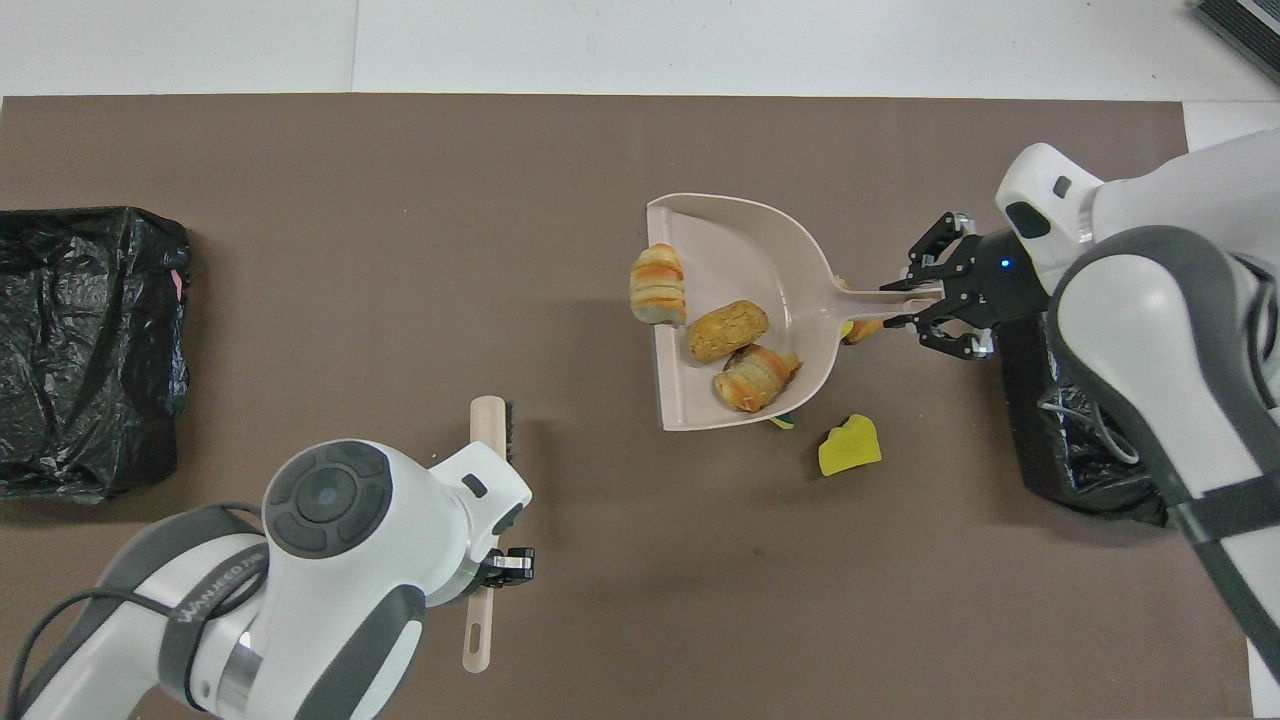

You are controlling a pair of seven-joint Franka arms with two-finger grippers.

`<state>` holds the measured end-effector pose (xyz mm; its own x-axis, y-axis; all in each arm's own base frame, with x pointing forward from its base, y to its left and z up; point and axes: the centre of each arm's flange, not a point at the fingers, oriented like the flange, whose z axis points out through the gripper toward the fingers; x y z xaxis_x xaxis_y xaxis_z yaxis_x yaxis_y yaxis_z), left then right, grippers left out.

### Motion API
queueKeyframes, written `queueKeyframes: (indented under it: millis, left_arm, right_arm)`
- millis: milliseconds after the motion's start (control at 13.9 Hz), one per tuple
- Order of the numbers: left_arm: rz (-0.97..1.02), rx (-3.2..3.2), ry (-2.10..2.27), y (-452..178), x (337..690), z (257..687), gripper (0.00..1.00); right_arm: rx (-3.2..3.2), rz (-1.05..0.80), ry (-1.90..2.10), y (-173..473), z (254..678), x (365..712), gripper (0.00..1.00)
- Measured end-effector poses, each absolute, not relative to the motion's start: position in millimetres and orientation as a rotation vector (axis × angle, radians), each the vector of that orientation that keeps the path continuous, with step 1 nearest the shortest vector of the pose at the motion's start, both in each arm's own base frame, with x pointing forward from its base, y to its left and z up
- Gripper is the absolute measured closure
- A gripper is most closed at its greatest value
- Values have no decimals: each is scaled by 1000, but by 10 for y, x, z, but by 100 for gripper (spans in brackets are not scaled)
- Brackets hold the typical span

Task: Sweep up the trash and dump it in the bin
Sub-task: 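Carry the loaded dustpan to the far bin with the right gripper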

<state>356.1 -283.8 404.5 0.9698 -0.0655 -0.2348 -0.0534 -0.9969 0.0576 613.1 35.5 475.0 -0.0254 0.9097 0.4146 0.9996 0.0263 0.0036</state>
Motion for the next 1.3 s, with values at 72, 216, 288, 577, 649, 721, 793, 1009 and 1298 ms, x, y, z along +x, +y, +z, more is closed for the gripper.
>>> queueKeyframes:
  millis: [72,216,288,577,649,721,793,1009,1298]
  left_arm:
    - [-347,3072,-93,-2936,3456,3922,74]
    - [-335,3086,-80,-3115,3248,3733,74]
    - [-327,3091,-68,-3206,3168,3681,74]
    - [-312,3095,-45,-3362,3075,3587,74]
    - [-313,3096,-48,-3368,3067,3574,74]
    - [-308,3096,-49,-3381,3054,3553,74]
    - [-298,3093,-48,-3393,3043,3528,74]
    - [-291,3092,-43,-3398,3028,3498,47]
    - [-292,3092,-25,-3370,3052,3491,2]
  right_arm:
    - [-1971,-409,-2015,158,4814,6124,68]
    - [-1996,-384,-2030,-226,4890,6089,68]
    - [-2018,-377,-2021,-433,4910,6061,68]
    - [-2065,-385,-2040,-1442,4931,5867,68]
    - [-2075,-374,-2059,-1684,4937,5796,68]
    - [-2086,-367,-2071,-1899,4942,5725,68]
    - [-2097,-351,-2086,-2104,4951,5648,68]
    - [-2129,-268,-2159,-2664,5040,5427,68]
    - [-2269,-160,-2225,-3299,5380,5232,68]
